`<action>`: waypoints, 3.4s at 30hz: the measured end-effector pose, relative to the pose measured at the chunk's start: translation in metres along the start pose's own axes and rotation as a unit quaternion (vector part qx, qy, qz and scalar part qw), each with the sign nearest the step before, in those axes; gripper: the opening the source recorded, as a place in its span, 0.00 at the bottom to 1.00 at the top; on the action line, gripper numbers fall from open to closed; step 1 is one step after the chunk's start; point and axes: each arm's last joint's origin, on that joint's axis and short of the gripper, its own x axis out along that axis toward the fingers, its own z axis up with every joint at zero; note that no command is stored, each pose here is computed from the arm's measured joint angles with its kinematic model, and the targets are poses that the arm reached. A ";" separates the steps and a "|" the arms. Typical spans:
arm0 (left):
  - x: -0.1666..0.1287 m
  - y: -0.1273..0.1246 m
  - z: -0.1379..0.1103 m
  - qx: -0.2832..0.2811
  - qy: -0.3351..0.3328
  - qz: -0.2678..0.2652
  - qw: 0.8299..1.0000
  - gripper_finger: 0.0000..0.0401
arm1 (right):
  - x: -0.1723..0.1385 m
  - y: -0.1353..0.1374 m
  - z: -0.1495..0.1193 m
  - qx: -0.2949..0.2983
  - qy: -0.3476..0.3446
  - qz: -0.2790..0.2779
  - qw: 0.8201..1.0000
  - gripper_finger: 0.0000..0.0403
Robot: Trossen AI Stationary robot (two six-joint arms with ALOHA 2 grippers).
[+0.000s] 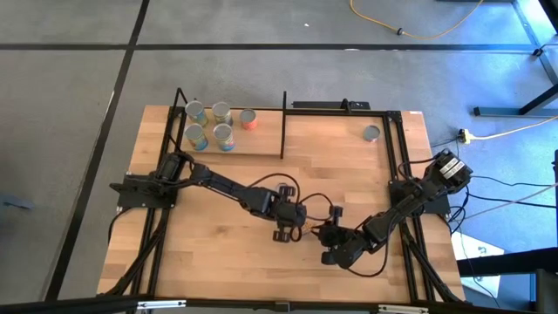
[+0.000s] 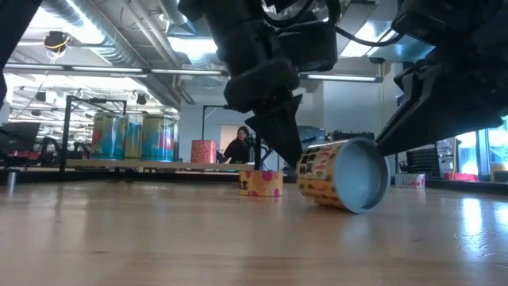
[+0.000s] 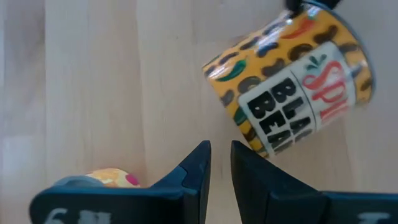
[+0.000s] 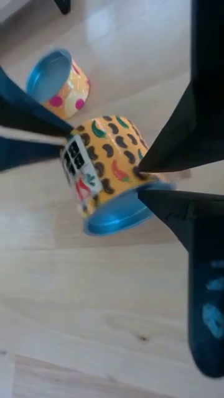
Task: Pick and place cans onto a shelf
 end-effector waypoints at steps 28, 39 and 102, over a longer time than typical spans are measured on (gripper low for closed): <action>-0.003 -0.010 0.004 -0.007 -0.026 -0.012 1.000 0.14 | 0.020 0.000 -0.001 0.001 -0.008 -0.007 1.000 0.10; -0.003 -0.011 0.004 -0.005 -0.023 -0.012 1.000 0.14 | 0.019 0.000 0.005 0.017 0.005 0.006 1.000 0.03; -0.263 0.004 -0.047 -0.164 -0.111 0.152 0.968 0.14 | -0.045 -0.150 0.196 0.068 0.273 0.081 0.956 0.03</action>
